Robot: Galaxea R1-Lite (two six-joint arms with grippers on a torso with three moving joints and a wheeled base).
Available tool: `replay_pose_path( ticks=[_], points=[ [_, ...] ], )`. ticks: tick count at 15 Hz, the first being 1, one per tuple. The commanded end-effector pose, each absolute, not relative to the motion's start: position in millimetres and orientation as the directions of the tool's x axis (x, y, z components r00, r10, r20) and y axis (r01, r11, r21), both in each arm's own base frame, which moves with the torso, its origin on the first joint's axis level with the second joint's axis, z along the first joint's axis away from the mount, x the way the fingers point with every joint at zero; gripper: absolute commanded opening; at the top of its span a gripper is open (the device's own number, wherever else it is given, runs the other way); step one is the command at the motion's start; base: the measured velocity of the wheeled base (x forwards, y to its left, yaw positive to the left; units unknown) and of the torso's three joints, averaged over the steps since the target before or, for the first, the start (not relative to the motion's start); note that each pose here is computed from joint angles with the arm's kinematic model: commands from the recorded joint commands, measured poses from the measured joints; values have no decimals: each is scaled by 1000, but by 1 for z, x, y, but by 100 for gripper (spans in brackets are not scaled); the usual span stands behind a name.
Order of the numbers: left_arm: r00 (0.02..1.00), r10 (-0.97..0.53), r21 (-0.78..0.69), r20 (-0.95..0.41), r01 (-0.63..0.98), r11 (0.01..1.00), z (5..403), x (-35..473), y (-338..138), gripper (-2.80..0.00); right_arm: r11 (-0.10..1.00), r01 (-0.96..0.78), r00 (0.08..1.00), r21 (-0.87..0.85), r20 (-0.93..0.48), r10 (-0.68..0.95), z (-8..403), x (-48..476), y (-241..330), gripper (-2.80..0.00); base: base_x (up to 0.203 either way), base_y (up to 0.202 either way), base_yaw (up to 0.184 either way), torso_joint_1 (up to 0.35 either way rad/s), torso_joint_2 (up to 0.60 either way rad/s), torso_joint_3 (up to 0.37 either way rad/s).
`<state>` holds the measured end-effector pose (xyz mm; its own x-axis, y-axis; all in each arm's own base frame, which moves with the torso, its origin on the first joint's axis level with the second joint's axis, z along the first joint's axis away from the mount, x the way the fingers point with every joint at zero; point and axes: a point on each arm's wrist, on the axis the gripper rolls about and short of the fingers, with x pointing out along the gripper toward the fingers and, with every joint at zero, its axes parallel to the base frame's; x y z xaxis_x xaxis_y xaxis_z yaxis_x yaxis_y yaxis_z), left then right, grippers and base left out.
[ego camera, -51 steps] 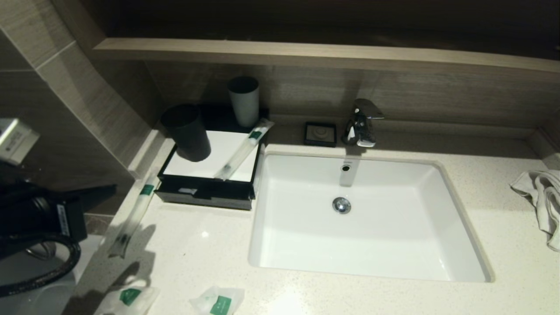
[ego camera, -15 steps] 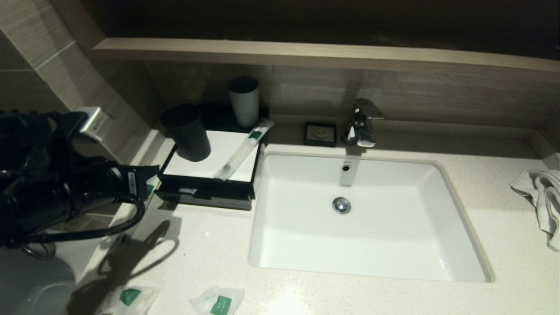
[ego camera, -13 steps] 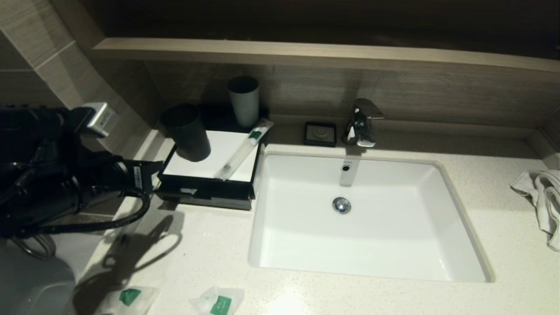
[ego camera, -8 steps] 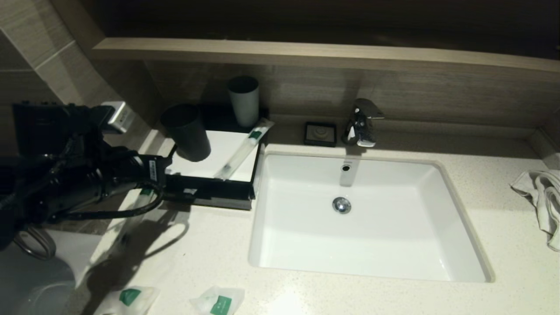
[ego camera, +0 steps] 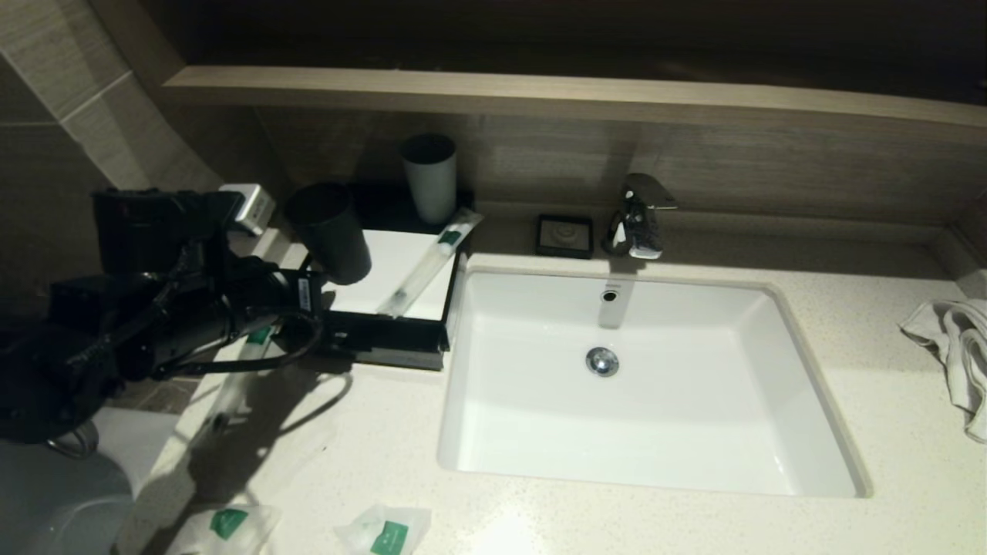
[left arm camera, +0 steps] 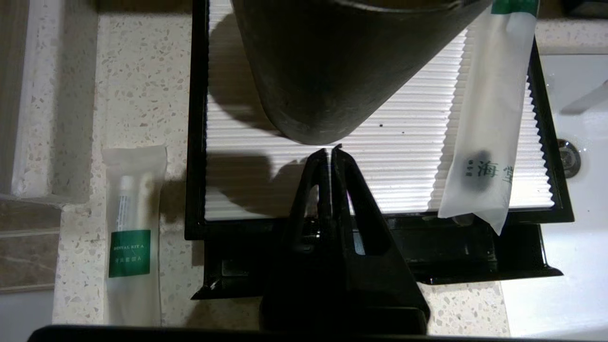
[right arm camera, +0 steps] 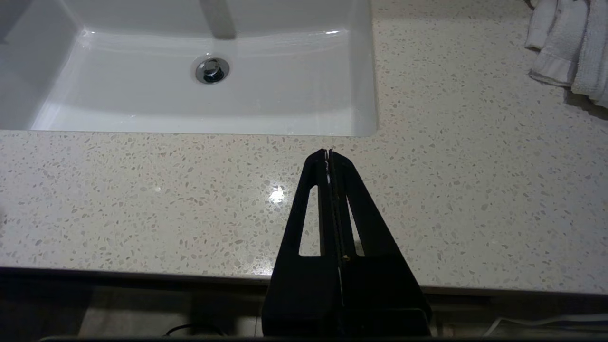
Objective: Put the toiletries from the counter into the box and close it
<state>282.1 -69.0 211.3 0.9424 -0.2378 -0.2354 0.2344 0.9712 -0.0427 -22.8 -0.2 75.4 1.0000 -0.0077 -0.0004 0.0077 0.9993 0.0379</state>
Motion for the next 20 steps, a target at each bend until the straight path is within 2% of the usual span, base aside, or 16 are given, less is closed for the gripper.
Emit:
replay_pose_path(
  ticks=[1,7,16,20],
  points=[
    [941,-239,-41,-239,236,971,209,284,-71,0,999,8,1000,38,0,-8,75,-23,0,-280,0,0,0,0,0,0],
    [954,-216,-24,-206,216,976,215,279,-79,0,999,8,1000,38,-2,-8,75,-23,0,-280,0,0,0,0,0,0],
    [960,-202,-21,-194,201,979,205,294,-83,0,999,9,1000,38,-1,-9,75,-23,0,-280,0,0,0,0,0,0],
    [973,-176,-19,-146,175,984,204,303,-85,0,999,8,1000,38,0,-8,75,-23,0,-280,0,0,0,0,0,0]
  ],
)
